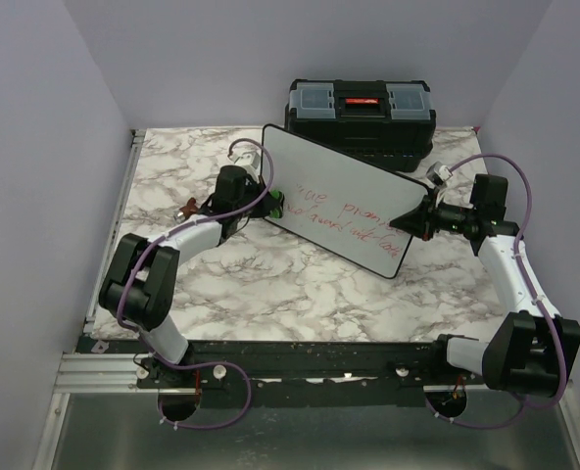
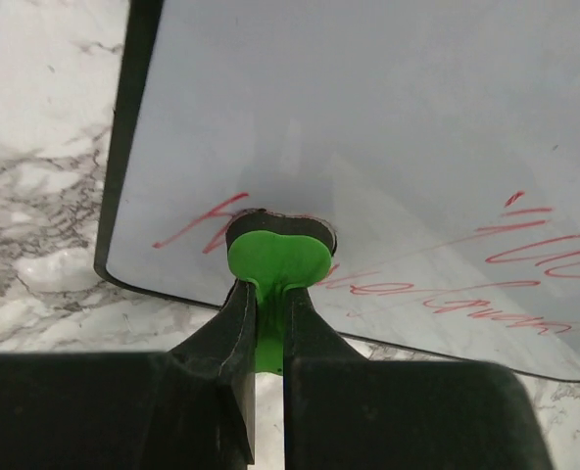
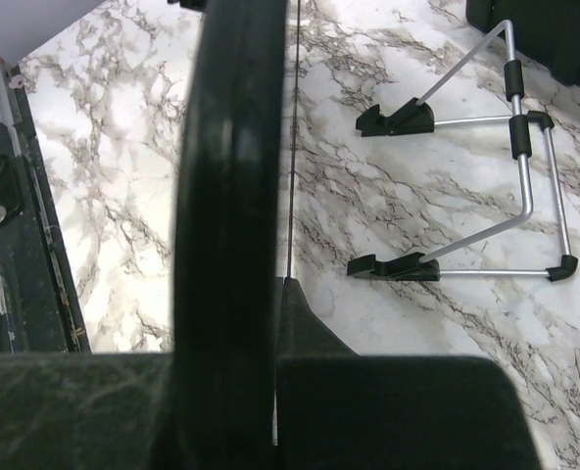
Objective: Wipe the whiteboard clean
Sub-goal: Erase the whiteboard at the whiteboard stand.
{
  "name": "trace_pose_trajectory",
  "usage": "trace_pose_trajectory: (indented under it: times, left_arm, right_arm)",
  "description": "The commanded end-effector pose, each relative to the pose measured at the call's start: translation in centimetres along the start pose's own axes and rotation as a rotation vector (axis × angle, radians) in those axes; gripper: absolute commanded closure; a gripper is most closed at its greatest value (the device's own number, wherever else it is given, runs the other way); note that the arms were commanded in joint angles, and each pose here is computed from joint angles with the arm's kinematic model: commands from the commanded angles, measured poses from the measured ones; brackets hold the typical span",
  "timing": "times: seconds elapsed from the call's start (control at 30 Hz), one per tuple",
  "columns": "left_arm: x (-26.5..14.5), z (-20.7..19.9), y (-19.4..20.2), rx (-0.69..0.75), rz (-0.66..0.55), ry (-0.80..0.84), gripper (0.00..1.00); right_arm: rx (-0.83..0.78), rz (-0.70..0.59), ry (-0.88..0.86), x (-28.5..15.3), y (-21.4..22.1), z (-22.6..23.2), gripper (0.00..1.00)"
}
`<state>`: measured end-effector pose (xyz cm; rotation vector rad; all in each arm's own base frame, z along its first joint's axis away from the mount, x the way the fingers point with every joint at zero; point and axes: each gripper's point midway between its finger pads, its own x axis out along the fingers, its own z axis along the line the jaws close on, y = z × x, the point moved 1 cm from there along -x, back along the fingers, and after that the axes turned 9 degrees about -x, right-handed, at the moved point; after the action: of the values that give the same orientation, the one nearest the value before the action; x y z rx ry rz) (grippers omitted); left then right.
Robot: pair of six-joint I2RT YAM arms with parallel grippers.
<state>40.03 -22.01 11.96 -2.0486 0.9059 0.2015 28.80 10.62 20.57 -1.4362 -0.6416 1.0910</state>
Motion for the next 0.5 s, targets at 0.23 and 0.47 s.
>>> trace_pose_trajectory:
  times: [0.23, 0.47]
  left_arm:
    - [-0.5, -6.3, -5.6, 0.080, -0.099, 0.137, 1.00]
    - [0.6, -8.9, 0.2, 0.094, 0.002, 0.193, 1.00]
  right_arm:
    - [0.019, -0.057, -0.145, 0.4, -1.2, 3.3, 0.99]
    - [0.021, -0.056, -0.144, 0.4, -1.1, 3.2, 0.99]
